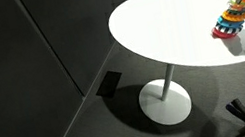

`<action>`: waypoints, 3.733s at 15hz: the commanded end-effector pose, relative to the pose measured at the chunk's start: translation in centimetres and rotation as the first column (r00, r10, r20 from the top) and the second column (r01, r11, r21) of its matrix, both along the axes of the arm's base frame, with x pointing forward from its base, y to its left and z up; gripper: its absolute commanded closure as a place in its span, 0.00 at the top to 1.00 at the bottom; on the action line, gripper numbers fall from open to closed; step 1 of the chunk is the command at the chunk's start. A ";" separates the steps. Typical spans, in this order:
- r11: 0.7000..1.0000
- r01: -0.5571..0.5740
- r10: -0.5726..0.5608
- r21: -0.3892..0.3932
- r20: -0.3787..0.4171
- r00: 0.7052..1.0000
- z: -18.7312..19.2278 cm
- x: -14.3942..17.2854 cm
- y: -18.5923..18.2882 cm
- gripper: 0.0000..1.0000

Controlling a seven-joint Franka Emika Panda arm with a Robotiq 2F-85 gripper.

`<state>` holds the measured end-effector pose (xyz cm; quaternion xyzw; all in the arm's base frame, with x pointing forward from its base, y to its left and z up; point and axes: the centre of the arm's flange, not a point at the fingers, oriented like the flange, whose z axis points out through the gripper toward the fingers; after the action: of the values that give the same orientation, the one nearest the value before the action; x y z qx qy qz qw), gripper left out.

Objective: Take the green ring off the stack and put it on the table

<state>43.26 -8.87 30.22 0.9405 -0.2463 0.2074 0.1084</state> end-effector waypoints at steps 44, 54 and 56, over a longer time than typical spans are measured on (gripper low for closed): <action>1.000 -0.008 0.009 -0.016 0.058 0.998 -1.6 0.7 -1.3 1.00; 0.999 -0.046 0.048 -0.028 0.069 0.996 -2.5 2.2 -1.6 1.00; 0.999 -0.046 0.048 -0.029 0.068 0.997 -2.8 2.4 -1.8 0.75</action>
<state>44.95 -10.00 28.45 0.9395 -0.2240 0.2337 0.1118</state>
